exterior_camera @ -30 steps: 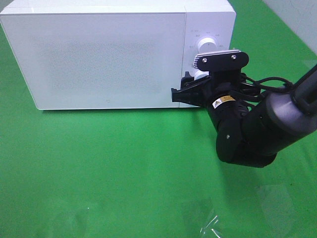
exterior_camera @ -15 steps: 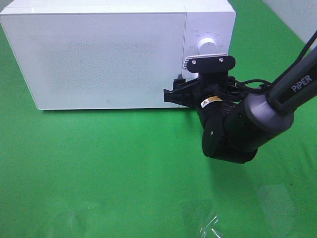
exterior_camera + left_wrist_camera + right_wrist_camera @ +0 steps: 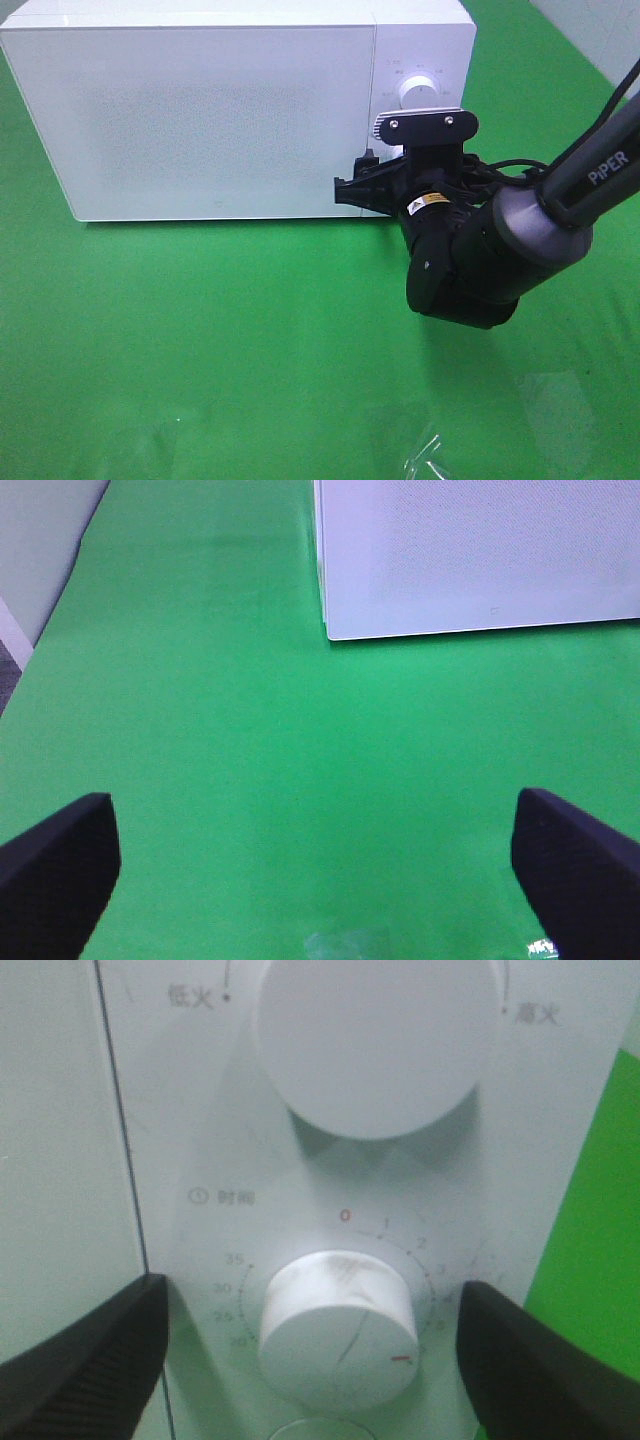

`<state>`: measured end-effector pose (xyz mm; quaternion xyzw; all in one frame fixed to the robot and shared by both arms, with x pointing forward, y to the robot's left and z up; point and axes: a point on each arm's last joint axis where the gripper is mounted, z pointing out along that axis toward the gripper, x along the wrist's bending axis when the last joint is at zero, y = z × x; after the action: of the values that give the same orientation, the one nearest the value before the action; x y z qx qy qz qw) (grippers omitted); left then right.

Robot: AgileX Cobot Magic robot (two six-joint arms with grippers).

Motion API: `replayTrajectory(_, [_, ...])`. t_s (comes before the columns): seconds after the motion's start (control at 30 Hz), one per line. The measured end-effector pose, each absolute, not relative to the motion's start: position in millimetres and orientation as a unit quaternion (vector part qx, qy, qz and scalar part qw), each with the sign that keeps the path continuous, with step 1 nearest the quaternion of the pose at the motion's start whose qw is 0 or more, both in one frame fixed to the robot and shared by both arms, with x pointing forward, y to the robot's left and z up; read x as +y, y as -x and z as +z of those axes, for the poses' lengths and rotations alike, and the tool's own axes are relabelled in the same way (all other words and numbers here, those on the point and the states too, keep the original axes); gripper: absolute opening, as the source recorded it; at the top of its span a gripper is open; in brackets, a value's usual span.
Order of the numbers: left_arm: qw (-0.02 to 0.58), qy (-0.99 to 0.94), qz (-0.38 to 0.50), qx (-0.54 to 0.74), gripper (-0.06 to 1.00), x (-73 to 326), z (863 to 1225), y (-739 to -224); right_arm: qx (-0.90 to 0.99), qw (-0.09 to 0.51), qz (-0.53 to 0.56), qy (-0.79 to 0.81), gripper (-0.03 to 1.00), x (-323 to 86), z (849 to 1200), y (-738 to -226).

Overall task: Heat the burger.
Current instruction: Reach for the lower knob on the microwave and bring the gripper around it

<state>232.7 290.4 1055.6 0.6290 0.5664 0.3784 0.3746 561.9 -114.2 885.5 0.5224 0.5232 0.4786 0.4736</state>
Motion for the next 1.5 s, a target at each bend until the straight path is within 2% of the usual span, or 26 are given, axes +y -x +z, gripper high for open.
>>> replayTrajectory(0.13, [0.375,-0.629,0.378,0.566,0.99,290.4,1055.6,-232.7,0.524,0.475,0.478,-0.522,0.75,-114.3,885.6,-561.9])
replayTrajectory(0.27, [0.375,-0.629,0.378,0.566,0.99,290.4,1055.6,-232.7,0.523,0.475,0.477,-0.522,0.69,-114.5,885.5,-561.9])
replayTrajectory(0.3, [0.375,-0.629,0.378,0.567,0.99,290.4,1055.6,-232.7,0.523,0.476,0.477,-0.522,0.62,-114.5,885.6,-561.9])
replayTrajectory(0.33, [0.375,-0.629,0.378,0.567,0.99,290.4,1055.6,-232.7,0.523,0.476,0.477,-0.522,0.62,-114.5,885.6,-561.9])
replayTrajectory(0.37, [0.375,-0.628,0.378,0.567,0.99,290.4,1055.6,-232.7,0.523,0.476,0.477,-0.522,0.53,-114.6,885.6,-561.9])
replayTrajectory(0.4, [0.375,-0.628,0.378,0.567,0.99,290.4,1055.6,-232.7,0.523,0.476,0.477,-0.522,0.53,-114.6,885.6,-561.9])
replayTrajectory(0.43, [0.375,-0.628,0.378,0.567,0.99,290.4,1055.6,-232.7,0.521,0.477,0.474,-0.526,0.41,-115.8,885.1,-561.6])
replayTrajectory(0.87, [0.375,-0.628,0.378,0.567,0.99,290.4,1055.6,-232.7,0.510,0.469,0.484,-0.534,0.41,-115.7,885.5,-561.6])
replayTrajectory(0.93, [0.375,-0.628,0.378,0.567,0.99,290.4,1055.6,-232.7,0.490,0.446,0.506,-0.552,0.41,-115.2,885.2,-560.9])
replayTrajectory(0.97, [0.375,-0.628,0.378,0.567,0.99,290.4,1055.6,-232.7,0.460,0.412,0.536,-0.576,0.41,-114.8,885.2,-560.7])
replayTrajectory(1.0, [0.375,-0.628,0.378,0.567,0.99,290.4,1055.6,-232.7,0.460,0.412,0.536,-0.576,0.41,-114.8,885.2,-560.7])
replayTrajectory(1.03, [0.375,-0.628,0.378,0.567,0.99,290.4,1055.6,-232.7,0.428,0.378,0.562,-0.598,0.41,-115.2,884.9,-560.4])
replayTrajectory(1.07, [0.375,-0.628,0.378,0.567,0.99,290.4,1055.6,-232.7,0.428,0.378,0.562,-0.598,0.41,-115.2,884.9,-560.4])
replayTrajectory(1.1, [0.375,-0.628,0.378,0.567,0.99,290.4,1055.6,-232.7,0.385,0.335,0.590,-0.626,0.42,-115.1,884.7,-559.8])
replayTrajectory(1.17, [0.375,-0.628,0.378,0.567,0.99,290.4,1055.6,-232.7,0.366,0.316,0.599,-0.638,0.42,-115.3,884.3,-559.5])
replayTrajectory(1.2, [0.375,-0.628,0.378,0.567,0.99,290.4,1055.6,-232.7,0.325,0.274,0.621,-0.659,0.42,-115.6,884.2,-559.3])
replayTrajectory(1.23, [0.375,-0.628,0.378,0.567,0.99,290.4,1055.6,-232.7,0.325,0.274,0.621,-0.659,0.42,-115.6,884.2,-559.3])
replayTrajectory(1.27, [0.375,-0.628,0.378,0.567,0.99,290.4,1055.6,-232.7,0.289,0.237,0.636,-0.675,0.42,-115.9,883.9,-559.1])
replayTrajectory(1.3, [0.375,-0.628,0.378,0.567,0.99,290.4,1055.6,-232.7,0.289,0.237,0.636,-0.675,0.42,-115.9,883.9,-559.1])
replayTrajectory(1.33, [0.375,-0.628,0.378,0.567,0.99,290.4,1055.6,-232.7,0.243,0.189,0.653,-0.692,0.42,-115.3,884.1,-559.0])
replayTrajectory(1.37, [0.375,-0.628,0.378,0.567,0.99,290.4,1055.6,-232.7,0.243,0.189,0.653,-0.692,0.42,-115.3,884.1,-559.0])
replayTrajectory(1.4, [0.375,-0.628,0.378,0.567,0.99,290.4,1055.6,-232.7,0.201,0.148,0.664,-0.705,0.42,-115.3,884.3,-559.2])
replayTrajectory(1.43, [0.375,-0.628,0.378,0.567,0.99,290.4,1055.6,-232.7,0.201,0.148,0.664,-0.705,0.42,-115.3,884.3,-559.2])
replayTrajectory(1.5, [0.375,-0.628,0.378,0.567,0.99,290.4,1055.6,-232.7,0.119,0.068,0.677,-0.723,0.42,-114.9,884.3,-559.0])
